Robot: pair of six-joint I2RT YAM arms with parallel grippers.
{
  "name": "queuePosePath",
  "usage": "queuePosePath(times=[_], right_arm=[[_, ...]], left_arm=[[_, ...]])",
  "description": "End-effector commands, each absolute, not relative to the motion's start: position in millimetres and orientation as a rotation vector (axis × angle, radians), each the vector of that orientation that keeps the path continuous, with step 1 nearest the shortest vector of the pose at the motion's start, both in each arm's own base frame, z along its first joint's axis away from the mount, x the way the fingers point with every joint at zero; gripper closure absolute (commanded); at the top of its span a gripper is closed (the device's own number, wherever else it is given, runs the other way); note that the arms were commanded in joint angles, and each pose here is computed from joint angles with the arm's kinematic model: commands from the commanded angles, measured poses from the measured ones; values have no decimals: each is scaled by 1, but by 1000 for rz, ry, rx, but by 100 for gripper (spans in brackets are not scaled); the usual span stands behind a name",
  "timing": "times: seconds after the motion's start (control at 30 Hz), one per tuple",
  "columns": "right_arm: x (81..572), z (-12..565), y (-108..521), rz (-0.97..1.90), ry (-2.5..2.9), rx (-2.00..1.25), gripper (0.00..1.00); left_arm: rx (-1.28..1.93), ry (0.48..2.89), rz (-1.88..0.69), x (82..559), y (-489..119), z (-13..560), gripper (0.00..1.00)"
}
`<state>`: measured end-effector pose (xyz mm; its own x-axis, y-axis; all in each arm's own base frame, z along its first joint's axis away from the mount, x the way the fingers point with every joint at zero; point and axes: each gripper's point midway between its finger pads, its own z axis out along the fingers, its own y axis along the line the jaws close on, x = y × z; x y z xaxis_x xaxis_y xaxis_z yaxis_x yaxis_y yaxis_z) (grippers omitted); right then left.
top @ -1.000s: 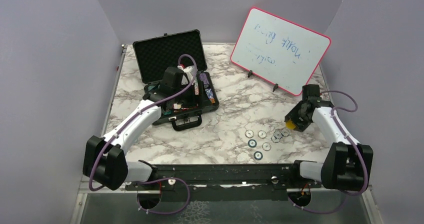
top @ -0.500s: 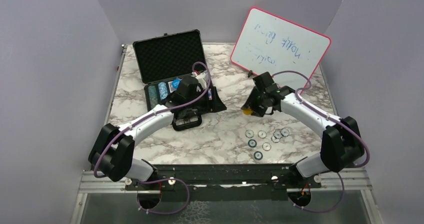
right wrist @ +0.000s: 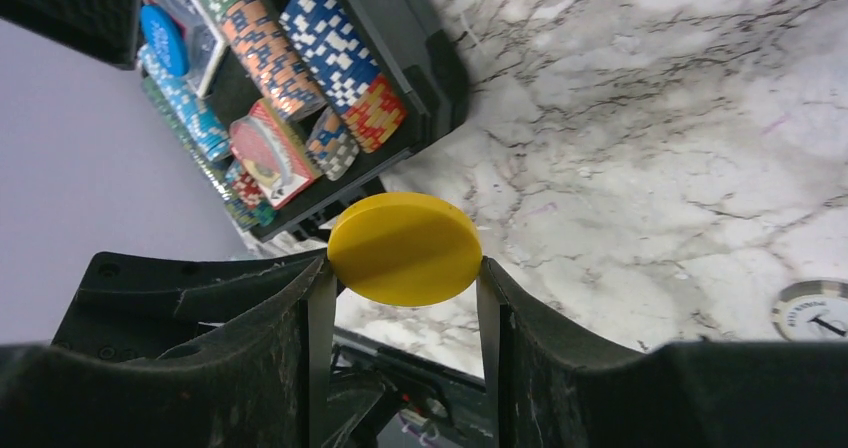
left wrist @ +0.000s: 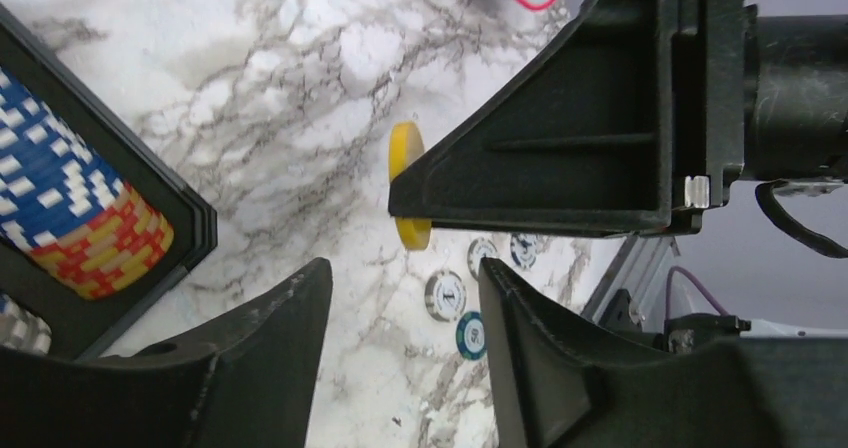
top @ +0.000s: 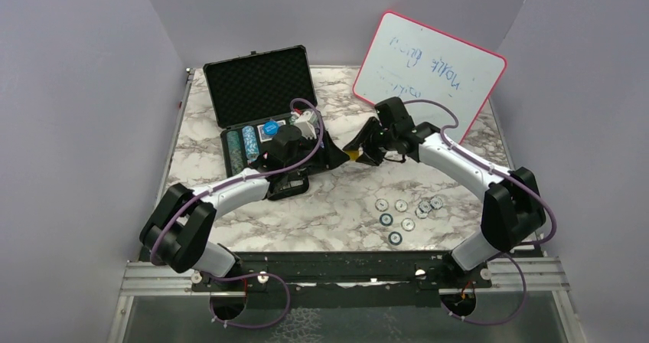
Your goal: Pack up texas hold em set
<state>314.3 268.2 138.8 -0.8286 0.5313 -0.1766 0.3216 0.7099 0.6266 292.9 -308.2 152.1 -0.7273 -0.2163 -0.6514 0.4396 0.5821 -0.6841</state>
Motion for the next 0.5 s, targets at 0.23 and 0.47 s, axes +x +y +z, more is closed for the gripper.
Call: queuePosePath(times=[0.23,0.47], right_arm=[[316,166,303,1085,2576,649,50],[312,160,308,1112,2611,642,50]], left_arm=[[110,1952,-1131,315,-309,166,62],[93,1935,-1150,317,-310,170,83]])
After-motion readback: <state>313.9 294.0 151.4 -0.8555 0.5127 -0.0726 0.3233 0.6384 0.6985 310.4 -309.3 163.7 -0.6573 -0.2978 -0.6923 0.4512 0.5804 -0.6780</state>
